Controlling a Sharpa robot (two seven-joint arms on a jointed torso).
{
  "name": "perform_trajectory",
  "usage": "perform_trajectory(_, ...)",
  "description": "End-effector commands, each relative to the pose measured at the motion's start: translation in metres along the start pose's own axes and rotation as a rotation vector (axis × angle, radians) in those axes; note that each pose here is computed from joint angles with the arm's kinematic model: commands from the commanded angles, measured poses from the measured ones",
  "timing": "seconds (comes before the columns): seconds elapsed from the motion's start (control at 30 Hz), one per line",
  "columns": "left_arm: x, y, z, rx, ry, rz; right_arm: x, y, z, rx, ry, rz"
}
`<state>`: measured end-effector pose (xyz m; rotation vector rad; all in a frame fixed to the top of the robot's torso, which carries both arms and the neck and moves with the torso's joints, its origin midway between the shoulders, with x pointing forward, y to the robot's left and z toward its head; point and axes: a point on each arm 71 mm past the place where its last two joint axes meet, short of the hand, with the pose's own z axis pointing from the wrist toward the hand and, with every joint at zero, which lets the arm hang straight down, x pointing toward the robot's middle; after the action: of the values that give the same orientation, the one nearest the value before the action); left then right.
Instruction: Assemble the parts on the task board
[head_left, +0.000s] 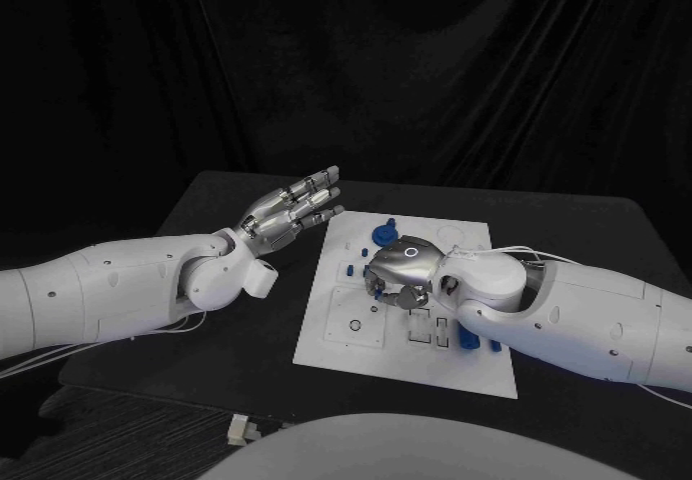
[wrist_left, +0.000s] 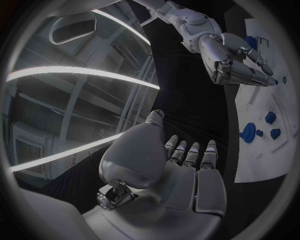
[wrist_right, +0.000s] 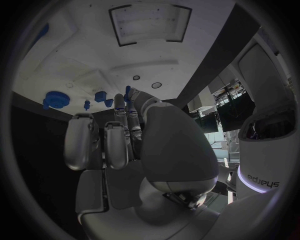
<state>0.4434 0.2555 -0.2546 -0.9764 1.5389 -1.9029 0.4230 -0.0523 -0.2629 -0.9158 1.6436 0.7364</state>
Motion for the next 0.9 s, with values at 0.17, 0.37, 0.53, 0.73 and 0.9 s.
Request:
perform_trajectory(0.17, 0.0011, 0.0008, 0.0009, 0.014, 0.003, -0.012, 0.006, 0.002, 0.001, 0.005, 0.009, -0.001)
perform_trajectory(0.37, 0.0008, 0.0016, 0.0004, 0.013, 0.002, -0.013, 0.010, 0.003, 0.001, 0.011, 0.023, 0.005)
perform_trajectory(0.53, 0.0008, 0.0024, -0.0001, 0.012, 0.003, -0.015, 0.012, 0.004, 0.001, 0.011, 0.026, 0.009)
perform_trajectory(0.73, 0.0018, 0.0039, 0.0003, 0.007, 0.008, -0.019, 0.014, 0.006, 0.002, 0.009, 0.028, 0.012)
perform_trajectory(0.9, 0.0016, 0.0049, 0.0001, 0.004, 0.008, -0.021, 0.014, 0.007, 0.002, 0.007, 0.028, 0.014)
